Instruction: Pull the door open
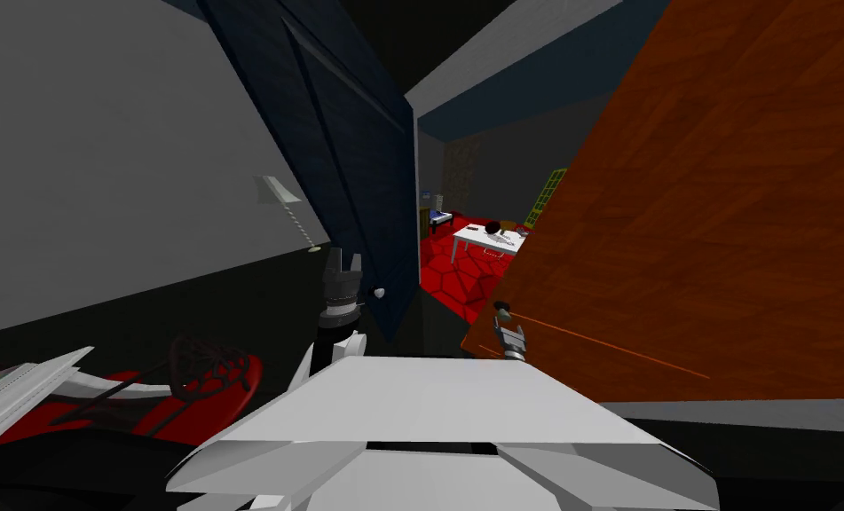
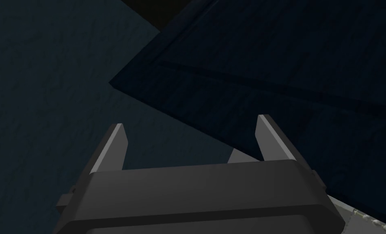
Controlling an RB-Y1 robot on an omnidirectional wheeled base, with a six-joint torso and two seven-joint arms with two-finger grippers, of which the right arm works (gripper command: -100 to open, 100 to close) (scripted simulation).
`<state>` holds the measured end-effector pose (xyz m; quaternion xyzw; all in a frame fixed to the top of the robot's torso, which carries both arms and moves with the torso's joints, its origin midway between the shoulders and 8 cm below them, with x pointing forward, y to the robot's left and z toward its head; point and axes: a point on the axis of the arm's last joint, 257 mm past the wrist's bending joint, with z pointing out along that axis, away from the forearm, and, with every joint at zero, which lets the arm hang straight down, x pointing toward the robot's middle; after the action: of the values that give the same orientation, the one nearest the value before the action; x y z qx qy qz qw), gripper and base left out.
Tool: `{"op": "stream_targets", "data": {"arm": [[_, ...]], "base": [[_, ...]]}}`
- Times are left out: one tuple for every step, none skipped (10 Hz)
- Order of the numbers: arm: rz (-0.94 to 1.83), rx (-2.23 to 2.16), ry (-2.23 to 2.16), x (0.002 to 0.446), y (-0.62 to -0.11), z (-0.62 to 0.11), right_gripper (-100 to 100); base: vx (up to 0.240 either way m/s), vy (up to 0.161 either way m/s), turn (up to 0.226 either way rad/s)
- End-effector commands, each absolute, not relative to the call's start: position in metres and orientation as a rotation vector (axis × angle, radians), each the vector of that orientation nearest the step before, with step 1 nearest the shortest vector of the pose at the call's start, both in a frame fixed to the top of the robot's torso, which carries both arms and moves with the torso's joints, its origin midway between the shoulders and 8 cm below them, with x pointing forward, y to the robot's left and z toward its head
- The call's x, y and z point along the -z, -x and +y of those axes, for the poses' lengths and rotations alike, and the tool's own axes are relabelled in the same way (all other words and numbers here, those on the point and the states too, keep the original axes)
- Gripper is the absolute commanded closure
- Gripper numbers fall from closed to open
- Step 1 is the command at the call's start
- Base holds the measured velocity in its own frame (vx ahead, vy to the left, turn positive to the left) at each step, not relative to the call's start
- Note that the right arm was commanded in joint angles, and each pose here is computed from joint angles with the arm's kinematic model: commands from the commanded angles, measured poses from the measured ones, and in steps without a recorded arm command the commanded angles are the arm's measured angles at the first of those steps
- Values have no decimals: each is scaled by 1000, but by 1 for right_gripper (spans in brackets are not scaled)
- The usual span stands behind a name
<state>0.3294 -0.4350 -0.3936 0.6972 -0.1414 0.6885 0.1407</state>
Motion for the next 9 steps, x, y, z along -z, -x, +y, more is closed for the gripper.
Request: {"op": "stream_targets", "data": {"arm": [[-434, -1979, -1996, 392, -325, -455, -100], [-423, -1982, -2003, 393, -326, -447, -100], [-423, -1982, -2003, 393, -326, -447, 100], [-423, -1982, -2003, 393, -326, -447, 100], [-423, -1982, -2003, 393, -326, -447, 100], [-423, -1982, -2003, 393, -326, -447, 100], [-423, -1982, -2003, 393, -326, -447, 100], [-423, -1982, -2003, 393, -326, -447, 100], [-399, -1991, -2019, 394, -321, -445, 100]], "base": [[242, 2, 156], [110, -3, 29], [-8, -10, -52], [-40, -16, -9], [-37, -2, 31], [-26, 5, 5], [-13, 7, -7], [0, 0, 0], [-115, -1, 111]]}}
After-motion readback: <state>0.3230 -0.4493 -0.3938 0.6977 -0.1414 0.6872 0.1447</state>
